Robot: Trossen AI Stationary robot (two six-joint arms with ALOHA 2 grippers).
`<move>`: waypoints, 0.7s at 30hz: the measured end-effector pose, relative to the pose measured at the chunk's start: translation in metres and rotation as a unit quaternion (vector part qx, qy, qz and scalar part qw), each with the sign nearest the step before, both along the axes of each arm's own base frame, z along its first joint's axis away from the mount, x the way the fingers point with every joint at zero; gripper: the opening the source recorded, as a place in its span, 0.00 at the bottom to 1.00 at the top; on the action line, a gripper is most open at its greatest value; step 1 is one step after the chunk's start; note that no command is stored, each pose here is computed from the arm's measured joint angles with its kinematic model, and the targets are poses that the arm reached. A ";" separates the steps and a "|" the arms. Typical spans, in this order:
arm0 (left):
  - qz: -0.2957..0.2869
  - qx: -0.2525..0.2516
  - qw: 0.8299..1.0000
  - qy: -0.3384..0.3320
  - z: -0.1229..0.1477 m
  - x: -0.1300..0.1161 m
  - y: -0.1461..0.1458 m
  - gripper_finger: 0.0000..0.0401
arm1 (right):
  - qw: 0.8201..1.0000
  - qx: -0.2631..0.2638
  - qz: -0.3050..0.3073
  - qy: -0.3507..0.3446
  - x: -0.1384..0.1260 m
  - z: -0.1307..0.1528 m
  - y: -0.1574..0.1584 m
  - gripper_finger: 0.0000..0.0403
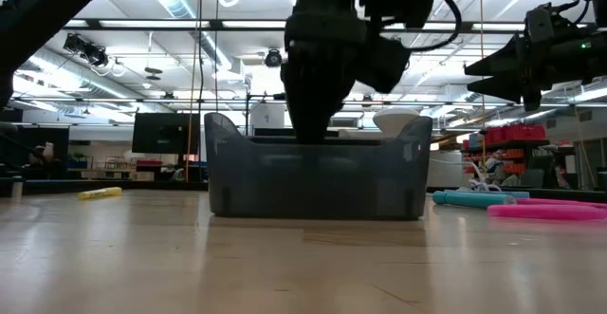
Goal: Pick & Place Markers
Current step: Put the green pen into the black bin
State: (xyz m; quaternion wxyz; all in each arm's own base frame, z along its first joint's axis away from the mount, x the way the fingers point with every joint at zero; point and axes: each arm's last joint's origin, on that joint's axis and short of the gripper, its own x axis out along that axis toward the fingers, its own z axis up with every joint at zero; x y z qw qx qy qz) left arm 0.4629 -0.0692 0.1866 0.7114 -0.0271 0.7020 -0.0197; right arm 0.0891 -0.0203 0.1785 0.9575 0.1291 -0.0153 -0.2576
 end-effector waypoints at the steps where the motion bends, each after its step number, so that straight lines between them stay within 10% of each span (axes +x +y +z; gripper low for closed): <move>1: -0.001 0.000 1.000 -0.002 -0.004 0.000 0.000 0.12 | 1.000 0.000 0.000 0.000 0.000 0.000 0.000 0.57; 21: -0.017 -0.035 0.999 0.000 -0.020 -0.001 -0.003 0.21 | 1.000 0.000 0.000 0.000 0.000 0.000 0.000 0.57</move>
